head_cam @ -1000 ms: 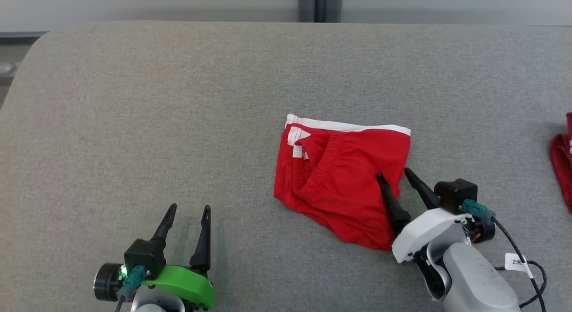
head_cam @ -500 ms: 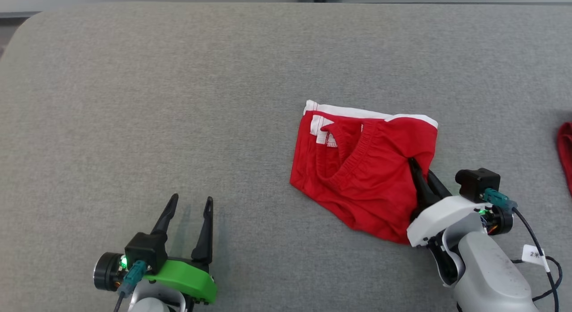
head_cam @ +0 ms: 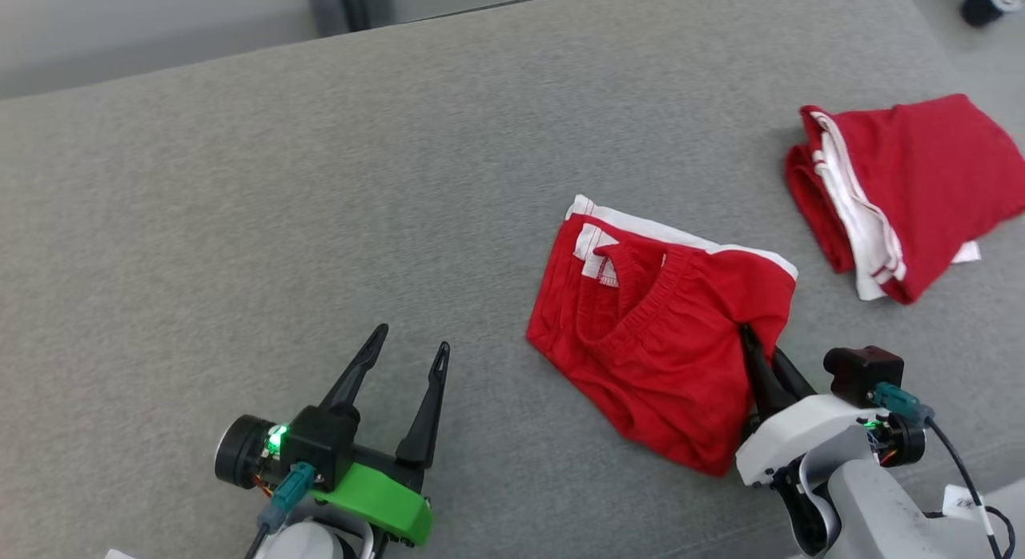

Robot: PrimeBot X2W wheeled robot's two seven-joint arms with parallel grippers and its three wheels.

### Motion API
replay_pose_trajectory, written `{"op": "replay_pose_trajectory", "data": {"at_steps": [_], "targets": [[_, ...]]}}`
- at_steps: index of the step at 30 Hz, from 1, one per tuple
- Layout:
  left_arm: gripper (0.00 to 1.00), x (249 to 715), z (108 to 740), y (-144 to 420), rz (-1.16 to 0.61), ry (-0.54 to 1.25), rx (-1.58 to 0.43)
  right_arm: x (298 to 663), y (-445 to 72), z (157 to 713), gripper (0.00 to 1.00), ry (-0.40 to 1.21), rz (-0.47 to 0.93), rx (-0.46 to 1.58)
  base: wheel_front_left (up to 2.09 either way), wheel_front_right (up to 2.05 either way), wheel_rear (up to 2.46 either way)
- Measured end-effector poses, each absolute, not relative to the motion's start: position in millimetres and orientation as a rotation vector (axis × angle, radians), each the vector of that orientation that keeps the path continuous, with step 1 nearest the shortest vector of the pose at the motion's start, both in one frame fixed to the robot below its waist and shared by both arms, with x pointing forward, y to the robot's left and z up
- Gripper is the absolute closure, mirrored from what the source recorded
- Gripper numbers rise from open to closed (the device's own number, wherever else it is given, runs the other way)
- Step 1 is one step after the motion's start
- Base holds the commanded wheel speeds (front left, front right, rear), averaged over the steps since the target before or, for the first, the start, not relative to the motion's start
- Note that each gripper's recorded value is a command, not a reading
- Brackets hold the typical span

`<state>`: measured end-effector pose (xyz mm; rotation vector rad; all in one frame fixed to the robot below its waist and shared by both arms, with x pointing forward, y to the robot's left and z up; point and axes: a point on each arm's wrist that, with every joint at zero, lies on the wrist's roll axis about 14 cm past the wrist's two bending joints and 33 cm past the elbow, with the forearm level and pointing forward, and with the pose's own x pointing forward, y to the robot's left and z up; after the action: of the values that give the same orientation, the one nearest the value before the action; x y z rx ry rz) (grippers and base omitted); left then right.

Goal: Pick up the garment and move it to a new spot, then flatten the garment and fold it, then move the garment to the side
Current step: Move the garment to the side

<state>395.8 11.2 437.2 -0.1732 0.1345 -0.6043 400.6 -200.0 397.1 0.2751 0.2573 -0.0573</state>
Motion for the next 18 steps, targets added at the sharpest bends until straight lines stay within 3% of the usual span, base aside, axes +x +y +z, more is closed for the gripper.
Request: {"op": "replay_pose_trajectory", "data": {"at_steps": [11, 18], "targets": [[0.00, 382.4, 430.5, -57.2, -0.827, 0.163, -0.202, 350.8, -262.1, 410.1, 1.00, 0.228, -0.241, 0.239, 0.00, 0.00, 0.00], [0.00, 377.3, 425.6, -80.5, -0.912, 0.175, -0.221, 389.1, -257.4, 452.5, 1.00, 0.143, -0.125, 0.006, 0.00, 0.00, 0.00]]}}
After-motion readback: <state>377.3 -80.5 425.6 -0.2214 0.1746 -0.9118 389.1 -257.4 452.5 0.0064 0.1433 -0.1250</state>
